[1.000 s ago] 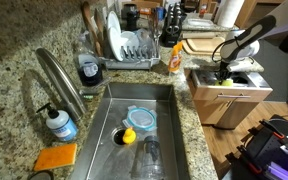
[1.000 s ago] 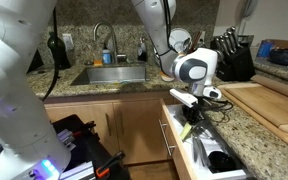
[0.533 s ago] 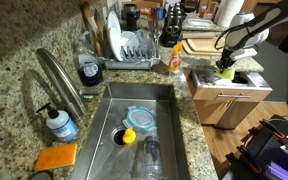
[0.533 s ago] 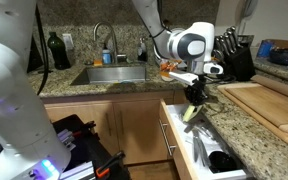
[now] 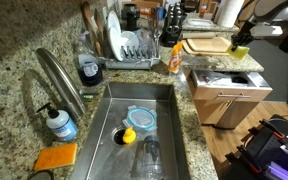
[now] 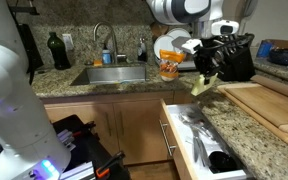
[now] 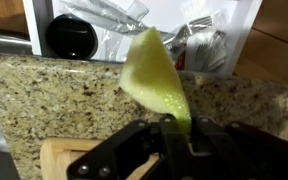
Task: Pick the sponge in the drawer and put it on the counter
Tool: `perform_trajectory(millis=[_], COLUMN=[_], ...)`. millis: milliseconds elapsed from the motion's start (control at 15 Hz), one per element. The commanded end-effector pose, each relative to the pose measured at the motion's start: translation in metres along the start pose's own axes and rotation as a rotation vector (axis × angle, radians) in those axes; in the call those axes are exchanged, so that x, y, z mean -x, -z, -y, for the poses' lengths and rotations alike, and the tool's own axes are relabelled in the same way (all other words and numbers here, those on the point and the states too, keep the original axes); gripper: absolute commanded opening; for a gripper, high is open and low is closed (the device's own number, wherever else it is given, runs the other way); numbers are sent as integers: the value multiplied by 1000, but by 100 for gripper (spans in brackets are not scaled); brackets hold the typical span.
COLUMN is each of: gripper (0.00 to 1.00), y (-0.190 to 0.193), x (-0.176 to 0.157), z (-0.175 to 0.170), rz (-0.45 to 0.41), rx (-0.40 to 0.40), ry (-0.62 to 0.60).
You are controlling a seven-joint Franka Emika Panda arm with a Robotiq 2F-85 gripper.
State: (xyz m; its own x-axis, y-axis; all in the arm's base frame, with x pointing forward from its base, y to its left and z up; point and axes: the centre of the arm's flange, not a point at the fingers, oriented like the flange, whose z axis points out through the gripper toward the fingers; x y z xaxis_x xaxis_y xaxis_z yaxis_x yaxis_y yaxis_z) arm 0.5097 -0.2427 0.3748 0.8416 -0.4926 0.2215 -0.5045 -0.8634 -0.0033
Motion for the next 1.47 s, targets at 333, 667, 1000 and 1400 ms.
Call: perform_trajectory(millis=[333, 667, 1000, 1400], gripper=[15, 4, 4, 4], y=[17, 0, 14, -41], x=[-8, -59, -150, -199], z=[-62, -66, -68, -82], rz=[-70, -177, -273, -64], rx=[-139, -119, -134, -220], ry=[-214, -311, -449, -556])
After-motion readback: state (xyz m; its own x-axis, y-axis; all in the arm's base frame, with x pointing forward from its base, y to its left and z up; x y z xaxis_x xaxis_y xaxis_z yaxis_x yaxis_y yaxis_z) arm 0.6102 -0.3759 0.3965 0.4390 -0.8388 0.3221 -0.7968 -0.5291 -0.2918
